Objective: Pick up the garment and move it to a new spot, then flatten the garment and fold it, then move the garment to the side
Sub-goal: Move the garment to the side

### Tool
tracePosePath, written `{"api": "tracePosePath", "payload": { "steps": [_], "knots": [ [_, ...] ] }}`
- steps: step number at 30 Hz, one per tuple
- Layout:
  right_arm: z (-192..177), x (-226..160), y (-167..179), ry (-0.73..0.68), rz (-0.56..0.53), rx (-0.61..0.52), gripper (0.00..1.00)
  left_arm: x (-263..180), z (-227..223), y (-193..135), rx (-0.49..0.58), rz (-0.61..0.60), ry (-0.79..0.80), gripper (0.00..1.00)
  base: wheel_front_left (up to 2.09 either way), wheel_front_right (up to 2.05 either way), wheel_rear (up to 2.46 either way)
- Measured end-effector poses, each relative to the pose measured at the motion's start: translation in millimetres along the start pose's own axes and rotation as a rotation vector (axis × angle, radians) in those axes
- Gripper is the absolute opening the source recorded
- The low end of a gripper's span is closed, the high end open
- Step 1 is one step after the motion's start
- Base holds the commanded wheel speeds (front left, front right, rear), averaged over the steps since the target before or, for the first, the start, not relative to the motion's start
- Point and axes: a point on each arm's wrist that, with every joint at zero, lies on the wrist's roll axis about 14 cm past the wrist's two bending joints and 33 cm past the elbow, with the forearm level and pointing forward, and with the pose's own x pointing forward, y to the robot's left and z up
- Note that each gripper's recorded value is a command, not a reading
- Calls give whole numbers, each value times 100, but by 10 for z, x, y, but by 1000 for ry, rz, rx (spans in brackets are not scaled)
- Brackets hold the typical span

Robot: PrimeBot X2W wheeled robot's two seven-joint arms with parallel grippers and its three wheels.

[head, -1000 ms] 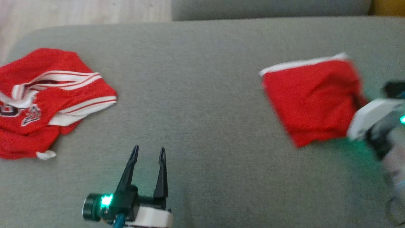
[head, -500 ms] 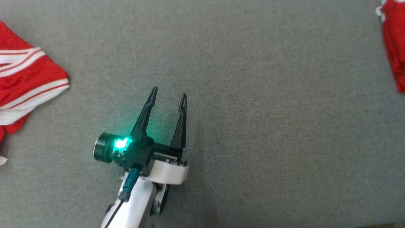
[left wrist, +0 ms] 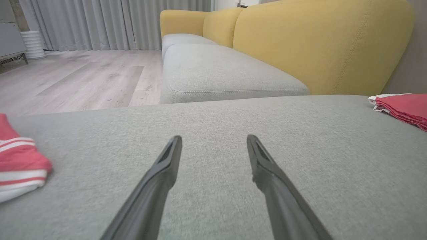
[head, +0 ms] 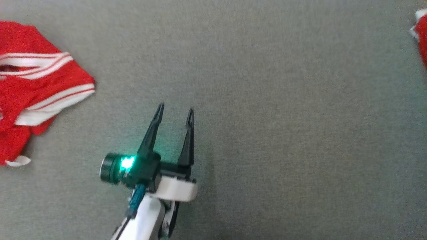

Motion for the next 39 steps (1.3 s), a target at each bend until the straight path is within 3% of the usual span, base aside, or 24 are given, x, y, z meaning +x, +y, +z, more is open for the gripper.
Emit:
{"api": "tracePosePath", "payload": {
  "steps": [5,6,11,16,22,28,39],
  "knots": [
    [-97,-380,782,-41,142,135,100,-352,100,93,11,62,-9,100,0,0,0],
    [-97,-380,782,-41,142,135,100,-352,100,93,11,62,-9,100,0,0,0],
    [-275,-970,1479,-58,291,221,100,-745,211,291,2,166,-37,100,0,0,0],
    [-136,-1646,2108,-179,456,318,100,-1098,279,390,11,224,-70,100,0,0,0],
    [13,-2252,2155,-334,510,362,100,-1366,360,464,28,266,-115,100,0,0,0],
    [-265,-2667,2103,-333,487,410,100,-1636,312,508,48,289,-126,100,0,0,0],
    [-195,-2778,2055,-383,466,404,100,-1720,344,567,62,294,-146,100,0,0,0]
  ]
}}
